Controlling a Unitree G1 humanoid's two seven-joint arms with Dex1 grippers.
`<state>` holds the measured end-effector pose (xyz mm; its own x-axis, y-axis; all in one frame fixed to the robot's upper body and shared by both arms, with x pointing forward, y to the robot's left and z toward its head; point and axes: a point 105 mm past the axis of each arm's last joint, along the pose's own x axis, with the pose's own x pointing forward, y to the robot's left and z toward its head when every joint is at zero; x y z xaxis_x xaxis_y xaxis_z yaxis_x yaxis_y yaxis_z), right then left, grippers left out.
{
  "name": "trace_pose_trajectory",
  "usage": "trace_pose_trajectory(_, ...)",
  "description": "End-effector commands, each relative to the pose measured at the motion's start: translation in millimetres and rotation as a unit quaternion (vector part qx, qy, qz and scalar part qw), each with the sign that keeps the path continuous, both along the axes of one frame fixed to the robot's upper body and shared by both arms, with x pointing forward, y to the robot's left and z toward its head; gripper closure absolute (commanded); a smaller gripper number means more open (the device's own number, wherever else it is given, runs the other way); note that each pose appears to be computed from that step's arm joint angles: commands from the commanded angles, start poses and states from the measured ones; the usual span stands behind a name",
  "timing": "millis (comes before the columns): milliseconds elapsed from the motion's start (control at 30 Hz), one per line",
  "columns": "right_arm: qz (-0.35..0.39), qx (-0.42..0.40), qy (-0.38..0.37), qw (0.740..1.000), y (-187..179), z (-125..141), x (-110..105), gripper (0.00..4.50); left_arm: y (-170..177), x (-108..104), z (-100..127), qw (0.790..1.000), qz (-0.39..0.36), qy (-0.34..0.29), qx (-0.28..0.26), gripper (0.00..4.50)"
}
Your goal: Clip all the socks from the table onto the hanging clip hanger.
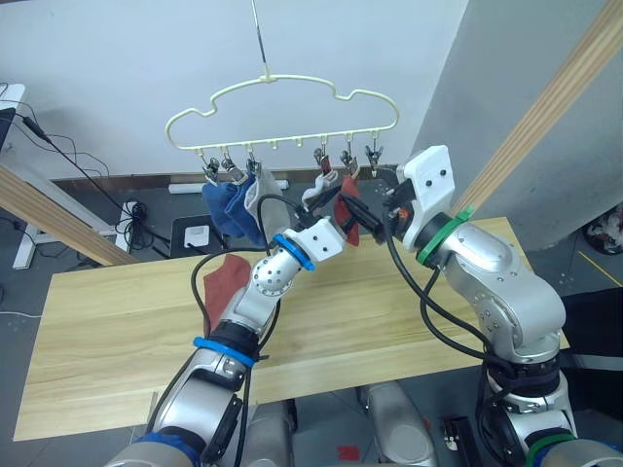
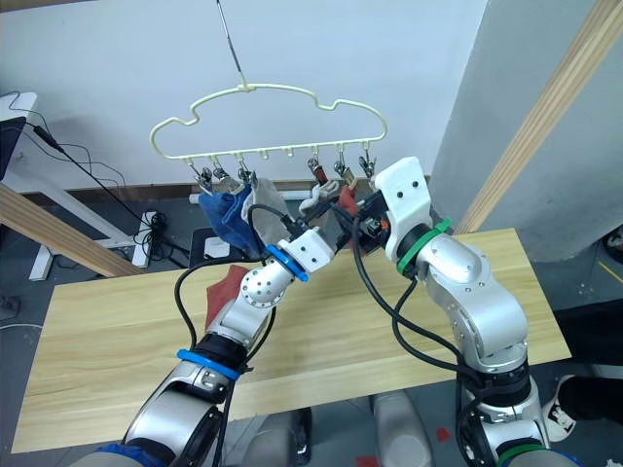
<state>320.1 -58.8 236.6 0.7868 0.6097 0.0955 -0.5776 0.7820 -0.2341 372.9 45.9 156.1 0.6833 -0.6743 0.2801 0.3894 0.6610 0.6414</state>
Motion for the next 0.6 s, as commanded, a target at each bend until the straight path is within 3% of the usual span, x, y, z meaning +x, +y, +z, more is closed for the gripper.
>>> trace_pose_trajectory(33, -0.023, 0.004, -0.04, 0.999, -10, 12, -3, 0.68, 8, -14, 9, 0.999, -0.039, 0.008, -0.013, 1.87)
trace_pose_trajectory(233, -0.055, -0.007, -0.057, 0.997, -18, 12, 0, 0.68, 22, -45, 9, 0.982, -0.147, 0.118, -0.01, 1.87)
trace_pose_trajectory(367, -0.06, 0.0, -0.064, 0.996, -20, 13, -1, 0.68, 33, -62, 26, 0.957, -0.2, 0.203, -0.056, 1.87)
trace_pose_trajectory(600, -0.076, 0.013, -0.067, 0.995, -21, 16, 3, 0.68, 64, -68, 71, 0.949, -0.2, 0.232, -0.079, 1.87)
